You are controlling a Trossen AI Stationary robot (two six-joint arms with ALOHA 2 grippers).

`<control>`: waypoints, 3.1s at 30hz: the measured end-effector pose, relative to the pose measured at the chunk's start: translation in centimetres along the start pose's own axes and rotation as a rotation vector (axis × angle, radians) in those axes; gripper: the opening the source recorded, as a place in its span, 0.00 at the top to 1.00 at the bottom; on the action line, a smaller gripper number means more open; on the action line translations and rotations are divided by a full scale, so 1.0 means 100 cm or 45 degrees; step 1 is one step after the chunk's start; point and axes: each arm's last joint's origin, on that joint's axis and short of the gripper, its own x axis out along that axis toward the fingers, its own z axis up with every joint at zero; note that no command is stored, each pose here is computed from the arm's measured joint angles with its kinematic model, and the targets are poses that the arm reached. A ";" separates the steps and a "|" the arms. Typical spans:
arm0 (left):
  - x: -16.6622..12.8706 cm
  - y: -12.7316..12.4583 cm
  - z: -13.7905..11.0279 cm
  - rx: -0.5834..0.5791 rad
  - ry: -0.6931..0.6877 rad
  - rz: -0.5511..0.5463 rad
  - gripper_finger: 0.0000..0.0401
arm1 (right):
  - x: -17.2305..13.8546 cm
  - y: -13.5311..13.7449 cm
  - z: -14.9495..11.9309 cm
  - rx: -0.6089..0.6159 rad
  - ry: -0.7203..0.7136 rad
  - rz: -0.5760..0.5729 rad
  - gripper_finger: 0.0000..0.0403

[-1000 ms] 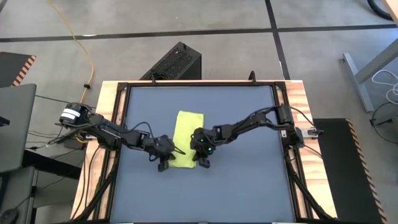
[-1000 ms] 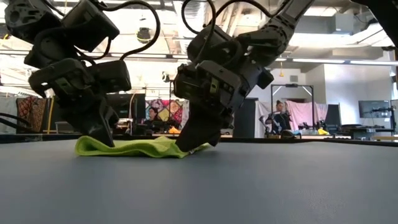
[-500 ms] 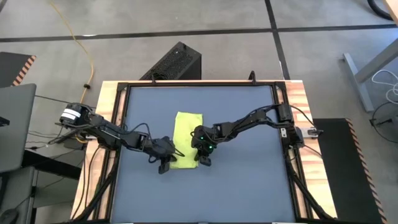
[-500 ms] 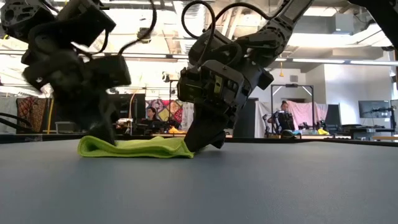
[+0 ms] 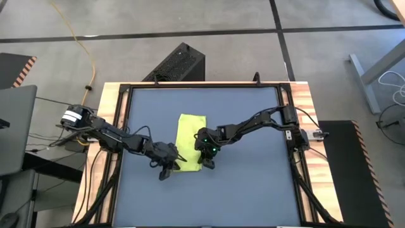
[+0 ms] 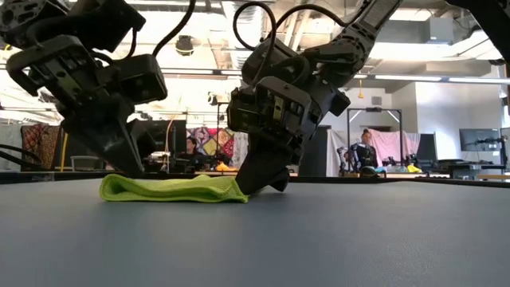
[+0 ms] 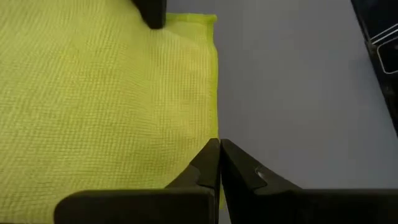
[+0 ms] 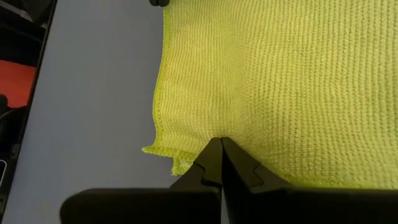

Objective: Roll towel
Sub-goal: Roll the green microfiber towel

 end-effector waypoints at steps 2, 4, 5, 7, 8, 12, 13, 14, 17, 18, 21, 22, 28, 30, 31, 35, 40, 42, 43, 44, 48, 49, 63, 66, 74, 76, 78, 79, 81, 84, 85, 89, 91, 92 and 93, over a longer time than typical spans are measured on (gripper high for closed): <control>-0.001 -0.001 -0.001 0.000 0.010 -0.002 1.00 | 0.000 0.000 0.000 -0.001 0.000 0.000 0.95; -0.001 -0.001 -0.004 -0.002 0.045 0.011 1.00 | 0.000 0.000 0.000 -0.013 0.000 0.001 0.95; -0.001 -0.001 -0.006 -0.010 0.069 0.031 1.00 | 0.000 0.000 0.000 -0.019 0.000 0.002 0.95; -0.001 0.001 -0.010 -0.026 0.113 0.074 1.00 | 0.000 0.000 0.000 -0.020 0.000 0.002 0.95; -0.001 0.001 -0.011 -0.028 0.120 0.089 1.00 | 0.000 0.000 0.000 -0.020 0.001 0.002 0.95; -0.001 0.002 -0.012 -0.029 0.125 0.101 1.00 | 0.000 0.000 0.000 -0.030 0.000 0.002 0.95; -0.001 0.002 -0.012 -0.029 0.123 0.103 1.00 | 0.000 0.000 0.000 -0.030 0.000 0.002 0.95; -0.001 0.002 -0.012 -0.035 0.123 0.104 1.00 | 0.000 0.000 0.000 -0.030 0.000 0.002 0.95; -0.001 0.001 -0.011 -0.054 0.111 0.089 1.00 | 0.000 0.000 0.000 -0.031 0.000 0.004 0.95; -0.001 0.000 -0.009 -0.054 0.095 0.066 1.00 | 0.000 0.000 0.000 -0.031 0.000 0.008 0.95; -0.002 -0.004 -0.002 -0.040 0.014 -0.013 1.00 | -0.001 -0.002 0.001 -0.027 0.003 0.030 0.95; -0.003 -0.006 0.000 -0.032 -0.007 -0.027 1.00 | -0.001 -0.002 0.001 -0.027 0.002 0.030 0.95; -0.011 -0.005 0.004 -0.005 -0.016 0.014 1.00 | -0.002 -0.004 0.002 -0.024 -0.004 0.028 0.95; -0.014 -0.001 -0.001 -0.019 0.054 0.071 1.00 | -0.002 -0.004 0.002 -0.020 -0.007 0.029 0.95; -0.015 0.000 -0.003 -0.023 0.083 0.090 1.00 | -0.002 -0.004 0.002 -0.020 -0.007 0.029 0.95; -0.017 0.001 -0.006 -0.011 0.128 0.110 1.00 | -0.002 -0.004 0.002 -0.017 -0.008 0.029 0.95; -0.016 0.002 -0.007 0.008 0.137 0.129 1.00 | -0.002 -0.003 0.003 -0.002 -0.022 0.033 0.95; -0.016 0.002 -0.008 0.009 0.135 0.139 1.00 | -0.006 -0.001 0.006 0.004 -0.034 0.035 0.95; -0.016 0.003 -0.008 0.009 0.139 0.142 1.00 | -0.009 0.001 0.007 0.001 -0.040 0.032 0.95; -0.016 0.003 -0.008 0.008 0.143 0.146 1.00 | -0.012 0.003 0.008 -0.004 -0.049 0.028 0.95; -0.017 0.004 -0.010 -0.004 0.164 0.167 1.00 | -0.029 0.013 0.018 -0.046 -0.126 -0.001 0.95; -0.017 0.004 -0.010 -0.004 0.166 0.168 1.00 | -0.033 0.016 0.021 -0.073 -0.155 -0.019 0.95; -0.015 -0.002 0.003 0.131 -0.002 0.088 1.00 | -0.025 0.033 0.019 -0.116 -0.173 0.041 0.95; -0.015 -0.003 0.004 0.134 -0.019 0.082 1.00 | -0.023 0.030 0.010 -0.099 -0.143 0.040 0.95; 0.002 0.005 -0.006 0.065 0.043 0.132 1.00 | -0.014 0.026 -0.019 -0.047 -0.070 -0.005 0.95; 0.007 0.008 -0.010 0.020 0.063 0.145 1.00 | -0.014 0.026 -0.021 -0.051 -0.081 0.002 0.95; 0.009 0.009 -0.011 -0.028 0.069 0.163 1.00 | -0.013 0.029 -0.020 -0.060 -0.102 0.012 0.95; 0.010 0.010 -0.012 -0.049 0.075 0.169 1.00 | -0.013 0.030 -0.019 -0.065 -0.114 0.018 0.95; 0.010 0.010 -0.012 -0.089 0.073 0.174 1.00 | -0.014 0.032 -0.018 -0.073 -0.129 0.025 0.95; 0.006 0.007 -0.008 -0.153 0.041 0.160 1.00 | -0.020 0.037 -0.016 -0.095 -0.139 0.038 0.95; 0.003 0.006 -0.007 -0.174 0.035 0.157 1.00 | -0.023 0.040 -0.015 -0.112 -0.143 0.048 0.95; -0.012 -0.003 0.003 -0.240 -0.052 0.109 1.00 | -0.044 0.059 -0.008 -0.231 -0.186 0.083 0.95; -0.020 -0.008 0.007 -0.232 -0.082 0.082 1.00 | -0.052 0.069 -0.007 -0.273 -0.193 0.079 0.95; -0.024 -0.010 0.009 -0.225 -0.095 0.066 1.00 | -0.055 0.074 -0.007 -0.289 -0.206 0.076 0.95; -0.029 -0.013 0.010 -0.204 -0.106 0.054 1.00 | -0.057 0.079 -0.007 -0.304 -0.217 0.074 0.95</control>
